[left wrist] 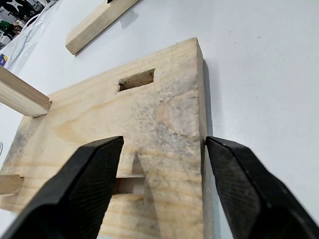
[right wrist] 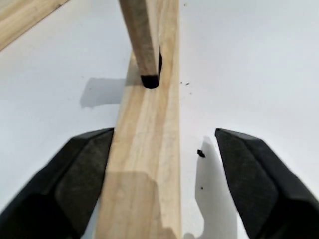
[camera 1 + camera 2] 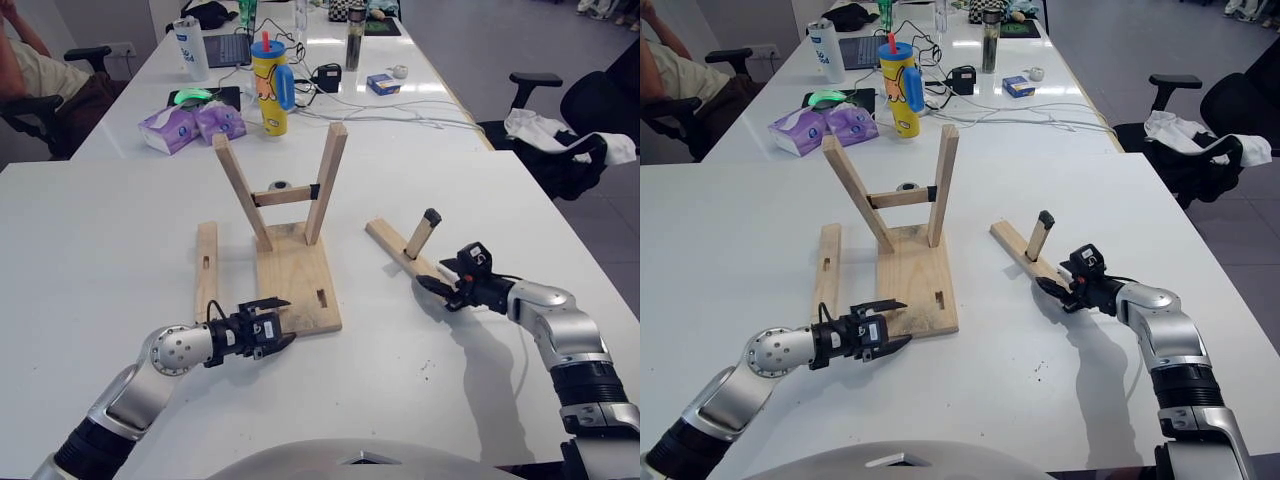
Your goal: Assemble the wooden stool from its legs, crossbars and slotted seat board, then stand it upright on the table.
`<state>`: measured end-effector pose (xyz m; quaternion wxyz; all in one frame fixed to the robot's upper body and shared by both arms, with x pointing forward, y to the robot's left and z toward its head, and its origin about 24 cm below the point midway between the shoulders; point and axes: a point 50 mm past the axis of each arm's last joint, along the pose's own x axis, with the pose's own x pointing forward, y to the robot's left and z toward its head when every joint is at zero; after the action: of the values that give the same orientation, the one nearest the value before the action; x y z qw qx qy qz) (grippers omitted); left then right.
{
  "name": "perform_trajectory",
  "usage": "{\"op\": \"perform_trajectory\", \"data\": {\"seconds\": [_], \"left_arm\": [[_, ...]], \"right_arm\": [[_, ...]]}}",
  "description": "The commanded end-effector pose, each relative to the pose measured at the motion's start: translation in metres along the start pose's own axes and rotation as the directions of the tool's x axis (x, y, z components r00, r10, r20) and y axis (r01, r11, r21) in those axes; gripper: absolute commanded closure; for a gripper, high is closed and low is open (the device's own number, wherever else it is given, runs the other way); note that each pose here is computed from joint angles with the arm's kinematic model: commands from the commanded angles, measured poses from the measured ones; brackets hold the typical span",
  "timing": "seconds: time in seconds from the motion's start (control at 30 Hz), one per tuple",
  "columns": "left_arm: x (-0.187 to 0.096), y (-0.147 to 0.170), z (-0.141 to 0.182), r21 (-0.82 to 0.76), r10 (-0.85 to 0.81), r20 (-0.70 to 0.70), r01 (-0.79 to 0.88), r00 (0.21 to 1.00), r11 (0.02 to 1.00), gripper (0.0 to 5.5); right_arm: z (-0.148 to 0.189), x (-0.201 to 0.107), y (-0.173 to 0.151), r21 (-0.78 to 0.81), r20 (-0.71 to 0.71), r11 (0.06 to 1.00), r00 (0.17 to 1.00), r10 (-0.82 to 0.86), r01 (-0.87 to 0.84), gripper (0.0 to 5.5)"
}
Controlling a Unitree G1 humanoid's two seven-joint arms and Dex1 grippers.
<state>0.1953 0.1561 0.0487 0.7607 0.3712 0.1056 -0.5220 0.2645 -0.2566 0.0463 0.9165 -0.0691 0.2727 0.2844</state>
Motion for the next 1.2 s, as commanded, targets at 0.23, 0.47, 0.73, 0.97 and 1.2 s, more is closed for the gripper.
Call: {"op": "perform_trajectory", "data": {"seconds": [0.23,0.47,0.73,0.97,1.2], "left_arm": [[-0.003,0.010,-0.019,0.038,0.018,-0.109,-0.014,0.994,0.999,2.43],[-0.005,0.034,-0.002,0.027,0.164,0.037,-0.165,0.986,0.986,2.43],[-0.024,0.075,0.043,-0.454,0.327,0.371,-0.138,0.869,0.880,2.24],[-0.047,0.096,0.071,-0.668,0.293,0.657,0.358,0.695,0.652,1.19],[-0.060,0.116,0.092,-0.608,0.248,0.779,0.597,0.576,0.524,0.63]], "right_arm": [[0.000,0.010,0.010,-0.042,-0.035,0.999,0.999,0.009,-0.011,3.45],[0.018,0.011,0.010,0.129,0.204,0.989,0.975,-0.090,0.065,3.45],[0.099,-0.016,0.024,0.252,0.671,0.935,0.741,0.016,-0.248,3.45],[0.144,-0.044,0.078,0.073,0.723,0.687,0.513,0.463,-0.723,3.45],[0.133,-0.044,0.105,0.072,0.620,0.489,0.423,0.661,-0.869,3.45]]}}
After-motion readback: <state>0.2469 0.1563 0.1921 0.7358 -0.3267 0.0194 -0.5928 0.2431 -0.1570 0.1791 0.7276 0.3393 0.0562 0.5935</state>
